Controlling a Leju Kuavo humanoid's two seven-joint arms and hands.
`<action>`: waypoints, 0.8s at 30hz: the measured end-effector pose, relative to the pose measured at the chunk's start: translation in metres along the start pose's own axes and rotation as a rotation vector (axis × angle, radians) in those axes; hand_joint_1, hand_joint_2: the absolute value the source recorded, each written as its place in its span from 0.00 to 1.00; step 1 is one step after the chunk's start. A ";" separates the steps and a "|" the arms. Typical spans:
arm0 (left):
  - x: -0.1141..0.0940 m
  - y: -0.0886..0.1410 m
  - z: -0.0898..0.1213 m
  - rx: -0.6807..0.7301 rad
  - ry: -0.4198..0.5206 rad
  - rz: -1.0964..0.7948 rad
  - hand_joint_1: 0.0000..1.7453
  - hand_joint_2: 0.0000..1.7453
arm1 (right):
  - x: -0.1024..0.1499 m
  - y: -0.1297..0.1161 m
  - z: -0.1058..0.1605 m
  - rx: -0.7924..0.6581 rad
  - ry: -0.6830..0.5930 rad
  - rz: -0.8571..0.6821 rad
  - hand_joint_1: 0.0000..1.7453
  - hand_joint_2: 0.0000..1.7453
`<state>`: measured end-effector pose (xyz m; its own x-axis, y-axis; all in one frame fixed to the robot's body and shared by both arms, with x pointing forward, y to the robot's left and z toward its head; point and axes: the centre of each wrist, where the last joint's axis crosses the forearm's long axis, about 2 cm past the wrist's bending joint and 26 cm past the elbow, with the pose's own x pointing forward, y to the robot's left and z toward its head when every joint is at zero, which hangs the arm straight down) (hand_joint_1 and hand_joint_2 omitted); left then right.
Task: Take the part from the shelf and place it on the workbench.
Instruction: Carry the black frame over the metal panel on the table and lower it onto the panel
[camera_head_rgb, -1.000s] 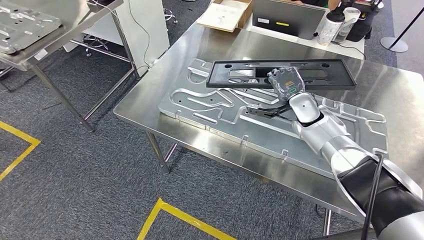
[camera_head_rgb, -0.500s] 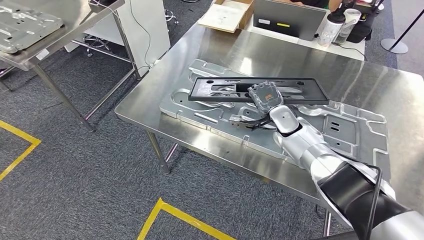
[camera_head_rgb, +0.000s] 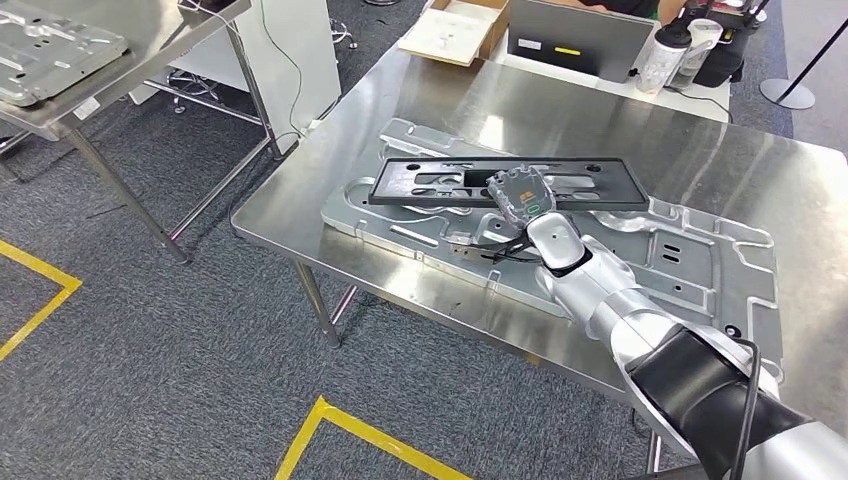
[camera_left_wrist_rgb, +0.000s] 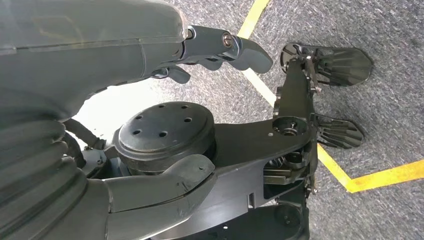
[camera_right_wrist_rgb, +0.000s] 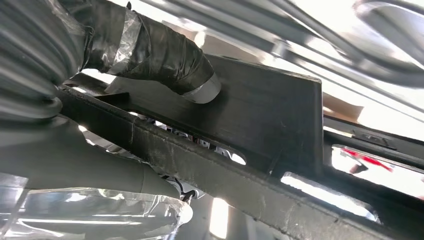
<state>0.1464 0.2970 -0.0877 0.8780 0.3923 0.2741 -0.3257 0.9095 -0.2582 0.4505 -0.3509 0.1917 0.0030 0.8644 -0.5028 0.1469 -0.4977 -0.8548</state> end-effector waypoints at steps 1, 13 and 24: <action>0.000 0.000 0.000 0.002 0.001 0.001 0.00 1.00 | 0.000 0.000 0.000 0.015 0.020 0.013 1.00 1.00; 0.000 -0.002 0.000 0.010 0.005 0.018 0.00 1.00 | 0.004 0.003 0.002 0.130 0.087 0.035 1.00 1.00; -0.001 -0.002 0.000 -0.003 -0.001 0.065 0.00 1.00 | 0.009 0.000 0.002 0.154 0.099 0.029 0.00 0.00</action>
<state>0.1467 0.2947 -0.0877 0.8549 0.4503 0.2577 -0.3808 0.8819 -0.2778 0.4481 -0.3433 0.1874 0.1031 0.8487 -0.5187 -0.0078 -0.5208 -0.8536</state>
